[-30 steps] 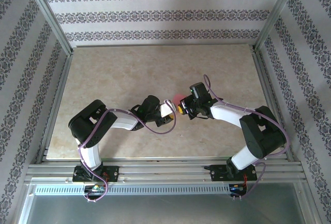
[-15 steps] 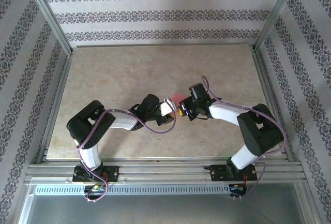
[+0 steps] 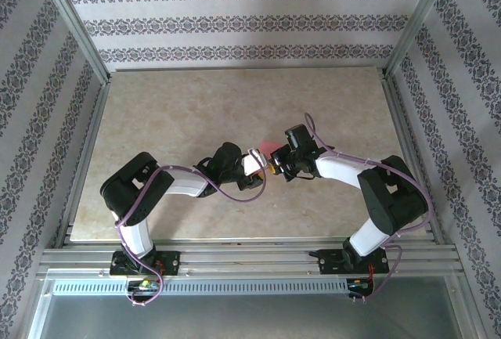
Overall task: Fold a paper plane with a square sheet of paper (pick it up from the middle)
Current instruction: Fold the wing for the fifth time at the center of the table.
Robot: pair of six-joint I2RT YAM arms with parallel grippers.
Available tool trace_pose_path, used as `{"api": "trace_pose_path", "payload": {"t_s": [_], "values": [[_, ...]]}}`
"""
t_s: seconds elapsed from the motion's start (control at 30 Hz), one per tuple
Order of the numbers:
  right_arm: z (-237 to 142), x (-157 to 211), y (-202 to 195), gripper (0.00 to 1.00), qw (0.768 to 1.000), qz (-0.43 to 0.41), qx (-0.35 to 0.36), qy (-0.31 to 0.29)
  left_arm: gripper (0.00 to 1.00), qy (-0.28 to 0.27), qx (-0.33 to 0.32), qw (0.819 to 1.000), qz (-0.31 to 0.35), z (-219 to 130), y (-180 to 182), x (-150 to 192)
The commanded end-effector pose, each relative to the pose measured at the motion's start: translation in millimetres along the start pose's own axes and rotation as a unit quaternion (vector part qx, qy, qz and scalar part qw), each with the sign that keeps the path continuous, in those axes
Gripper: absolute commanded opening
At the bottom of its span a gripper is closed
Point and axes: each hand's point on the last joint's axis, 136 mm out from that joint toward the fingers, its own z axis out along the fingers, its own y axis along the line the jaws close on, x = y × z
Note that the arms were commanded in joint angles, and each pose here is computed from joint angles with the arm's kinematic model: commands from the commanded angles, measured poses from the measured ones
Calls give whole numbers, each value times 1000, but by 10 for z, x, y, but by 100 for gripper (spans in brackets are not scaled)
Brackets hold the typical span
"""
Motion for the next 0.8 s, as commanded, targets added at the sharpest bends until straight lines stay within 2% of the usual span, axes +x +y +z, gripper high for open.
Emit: {"api": "trace_pose_path", "payload": {"t_s": [0.0, 0.2, 0.37, 0.53, 0.67, 0.77], "values": [[23, -13, 19, 2, 1000, -9, 3, -8, 53, -31, 0, 999, -10, -106, 0, -253], [37, -35, 51, 2, 999, -6, -3, -36, 56, -11, -19, 998, -55, -262, 47, -260], [65, 2, 79, 2, 999, 11, -8, -37, 58, 32, -10, 995, -89, -304, -14, -167], [63, 24, 145, 2, 999, 24, -15, -32, 59, 50, -16, 993, -102, -316, -28, -109], [80, 54, 145, 2, 999, 30, -14, -22, 53, 82, -45, 991, -96, -245, 69, 13], [81, 63, 147, 2, 999, 34, -14, -17, 50, 85, -59, 991, -91, -186, 120, 52]]}}
